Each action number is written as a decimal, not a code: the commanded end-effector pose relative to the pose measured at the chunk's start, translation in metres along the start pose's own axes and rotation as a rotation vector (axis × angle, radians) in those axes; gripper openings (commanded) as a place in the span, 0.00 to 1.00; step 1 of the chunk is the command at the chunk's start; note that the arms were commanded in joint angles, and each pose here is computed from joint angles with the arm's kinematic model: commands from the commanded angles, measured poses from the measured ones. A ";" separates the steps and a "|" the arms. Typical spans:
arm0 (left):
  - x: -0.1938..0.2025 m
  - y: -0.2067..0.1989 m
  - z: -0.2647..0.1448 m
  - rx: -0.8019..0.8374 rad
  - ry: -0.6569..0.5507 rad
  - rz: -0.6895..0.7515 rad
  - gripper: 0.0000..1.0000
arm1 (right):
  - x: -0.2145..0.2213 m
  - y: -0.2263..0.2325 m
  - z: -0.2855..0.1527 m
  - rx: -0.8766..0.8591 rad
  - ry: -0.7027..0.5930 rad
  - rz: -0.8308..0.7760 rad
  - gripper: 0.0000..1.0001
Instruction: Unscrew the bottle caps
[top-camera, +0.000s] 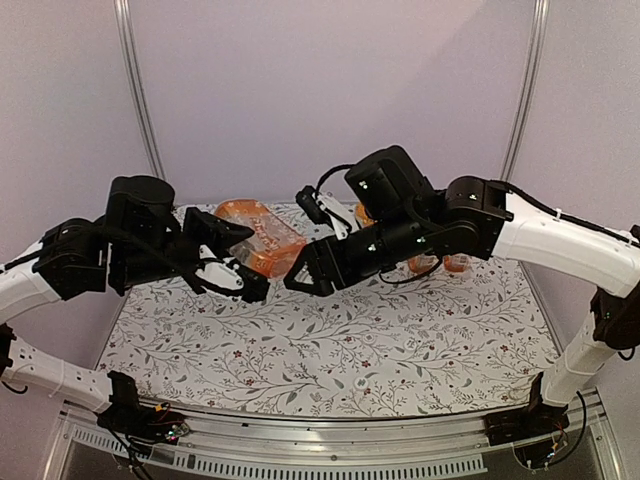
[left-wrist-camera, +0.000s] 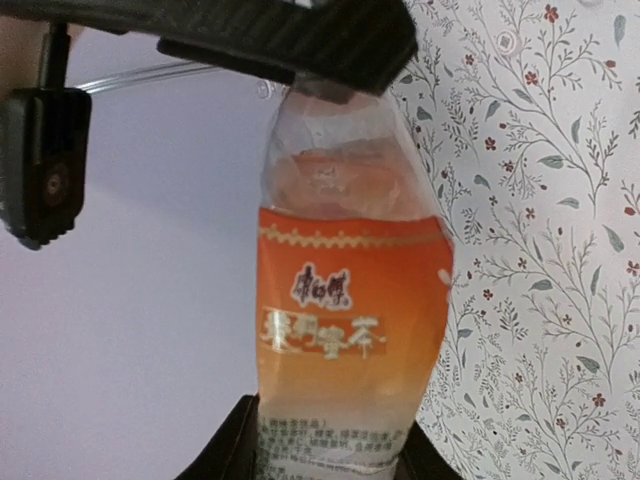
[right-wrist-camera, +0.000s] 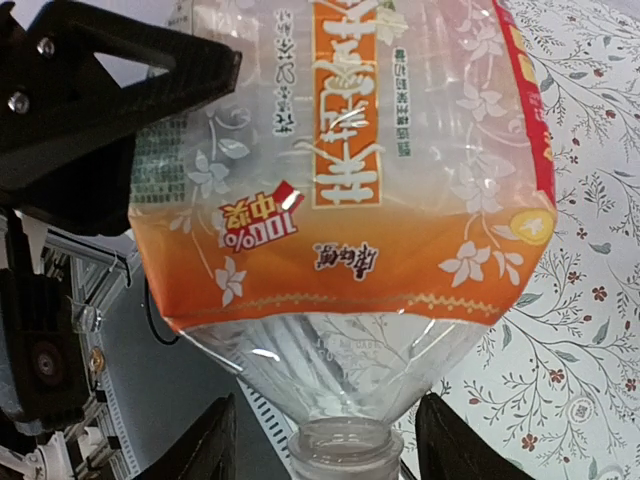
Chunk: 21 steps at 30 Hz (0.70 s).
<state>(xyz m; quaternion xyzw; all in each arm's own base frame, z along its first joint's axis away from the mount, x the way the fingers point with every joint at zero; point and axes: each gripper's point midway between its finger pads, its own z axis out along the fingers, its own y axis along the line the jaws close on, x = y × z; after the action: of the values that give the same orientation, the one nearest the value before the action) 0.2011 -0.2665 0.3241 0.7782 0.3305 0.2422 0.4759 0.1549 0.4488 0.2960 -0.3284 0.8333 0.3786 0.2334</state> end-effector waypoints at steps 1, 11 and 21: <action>0.006 0.006 0.000 0.021 0.043 -0.177 0.22 | -0.034 0.006 -0.046 0.037 -0.175 -0.064 0.77; -0.016 0.013 -0.014 0.288 -0.024 -0.876 0.19 | -0.052 0.007 -0.113 0.072 -0.419 -0.249 0.85; -0.032 0.019 -0.028 0.334 -0.126 -0.937 0.19 | -0.064 0.018 -0.126 -0.014 -0.376 -0.231 0.76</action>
<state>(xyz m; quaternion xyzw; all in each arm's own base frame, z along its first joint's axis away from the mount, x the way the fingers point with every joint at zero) 0.1714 -0.2844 0.3518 0.6363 0.6342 -0.0796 0.4320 0.1706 0.3786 0.4196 -0.3342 0.7282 0.4050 0.4405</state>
